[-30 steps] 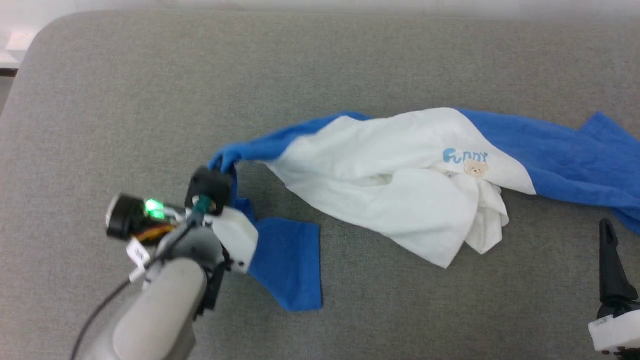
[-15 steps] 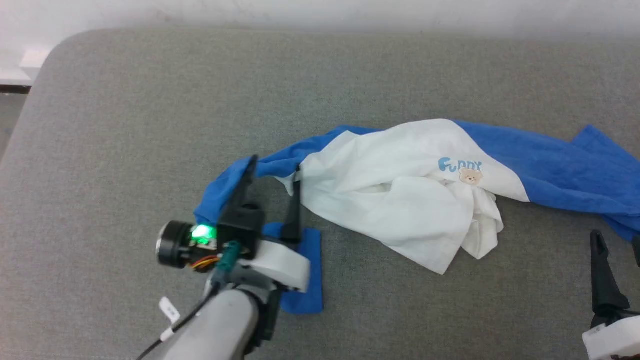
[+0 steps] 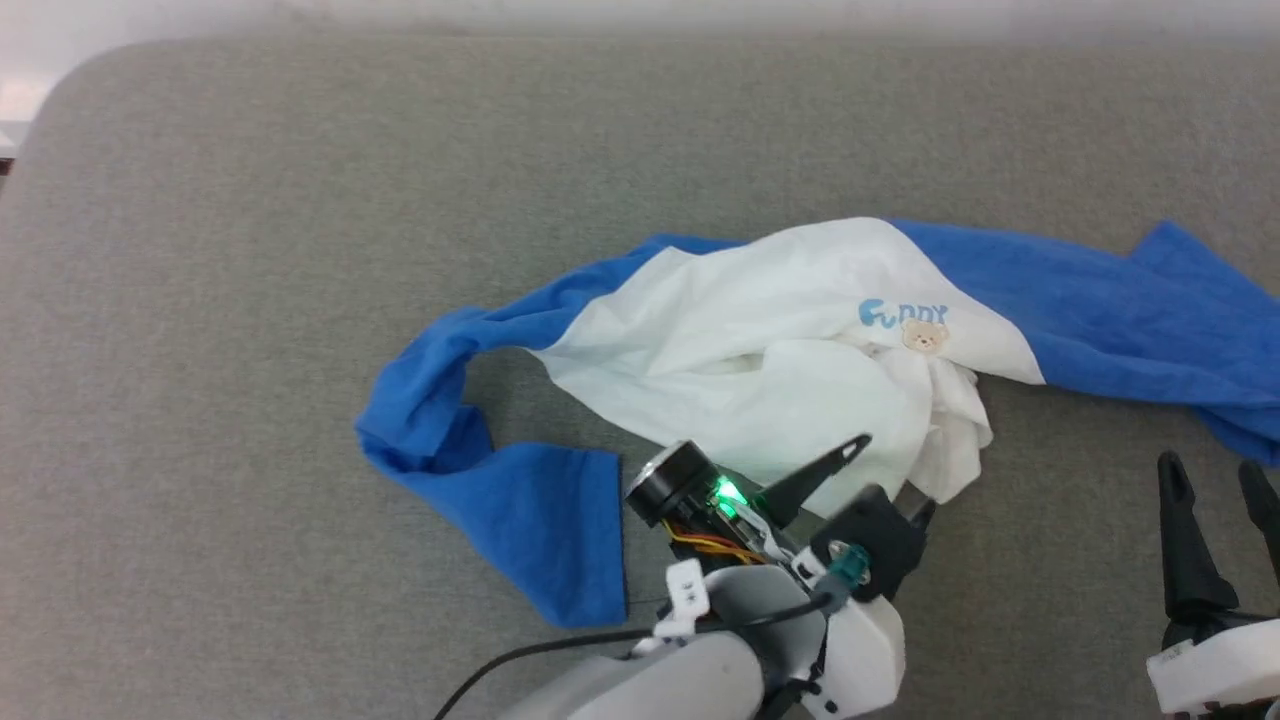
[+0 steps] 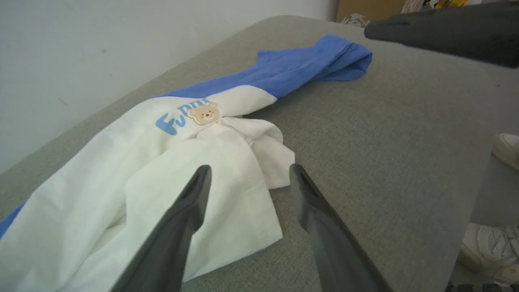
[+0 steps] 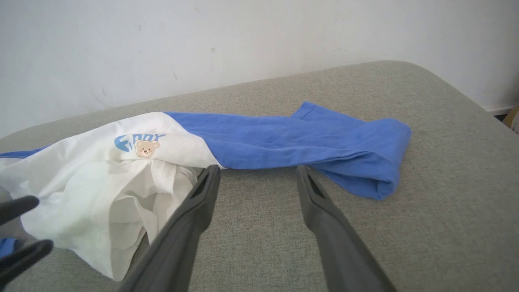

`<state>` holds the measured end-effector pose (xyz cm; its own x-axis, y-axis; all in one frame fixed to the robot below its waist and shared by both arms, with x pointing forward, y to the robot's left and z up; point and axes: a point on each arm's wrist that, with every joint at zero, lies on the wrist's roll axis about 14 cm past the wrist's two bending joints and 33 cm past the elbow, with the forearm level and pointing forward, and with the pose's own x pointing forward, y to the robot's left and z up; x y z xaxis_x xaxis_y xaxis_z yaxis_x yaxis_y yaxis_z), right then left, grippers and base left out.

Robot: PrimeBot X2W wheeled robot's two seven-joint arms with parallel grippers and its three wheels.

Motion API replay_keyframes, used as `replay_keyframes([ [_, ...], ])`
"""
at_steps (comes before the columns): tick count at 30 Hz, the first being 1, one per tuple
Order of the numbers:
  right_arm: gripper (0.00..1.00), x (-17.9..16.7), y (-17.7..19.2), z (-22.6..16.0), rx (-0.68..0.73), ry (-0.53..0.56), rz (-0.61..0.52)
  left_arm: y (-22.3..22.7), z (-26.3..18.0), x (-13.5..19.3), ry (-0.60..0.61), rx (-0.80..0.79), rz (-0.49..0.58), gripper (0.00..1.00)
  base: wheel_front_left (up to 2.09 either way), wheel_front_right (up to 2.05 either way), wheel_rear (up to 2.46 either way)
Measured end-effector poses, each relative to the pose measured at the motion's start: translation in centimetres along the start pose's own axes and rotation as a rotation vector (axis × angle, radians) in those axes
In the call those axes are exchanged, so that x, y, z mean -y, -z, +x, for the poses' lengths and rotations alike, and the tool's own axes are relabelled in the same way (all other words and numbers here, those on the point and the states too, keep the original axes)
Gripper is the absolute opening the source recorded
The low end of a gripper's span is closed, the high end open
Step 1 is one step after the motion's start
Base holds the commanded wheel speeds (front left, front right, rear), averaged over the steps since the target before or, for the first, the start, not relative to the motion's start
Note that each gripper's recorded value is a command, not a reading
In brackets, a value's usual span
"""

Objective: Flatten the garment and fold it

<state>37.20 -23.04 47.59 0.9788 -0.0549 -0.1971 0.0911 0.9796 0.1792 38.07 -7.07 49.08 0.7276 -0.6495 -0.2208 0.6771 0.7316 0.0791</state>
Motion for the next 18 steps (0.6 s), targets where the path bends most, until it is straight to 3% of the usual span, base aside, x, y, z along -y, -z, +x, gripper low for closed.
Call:
replay_keyframes([
  [7, 1.0, 1.9, 0.3, -0.2, -0.01, 0.061, -0.002, 7.8, 1.8, 0.2, 0.061, -0.266, 0.093, 1.0, 0.0, 0.0, 0.0],
  [12, 1.0, 3.2, 0.8, -0.5, -0.026, 0.106, 0.001, 9.7, 2.9, 0.8, 0.112, -0.33, 0.104, 1.0, 0.0, 0.0, 0.0],
  [14, 1.0, 3.6, 1.0, -0.6, -0.033, 0.117, 0.0, 9.7, 3.3, 1.2, 0.13, -0.329, 0.106, 0.0, 0.0, 0.0, 0.0],
  [18, 1.0, 3.7, 1.1, -0.5, -0.039, 0.121, 0.0, 9.3, 3.4, 1.4, 0.137, -0.318, 0.054, 0.0, 0.0, 0.0, 0.0],
])
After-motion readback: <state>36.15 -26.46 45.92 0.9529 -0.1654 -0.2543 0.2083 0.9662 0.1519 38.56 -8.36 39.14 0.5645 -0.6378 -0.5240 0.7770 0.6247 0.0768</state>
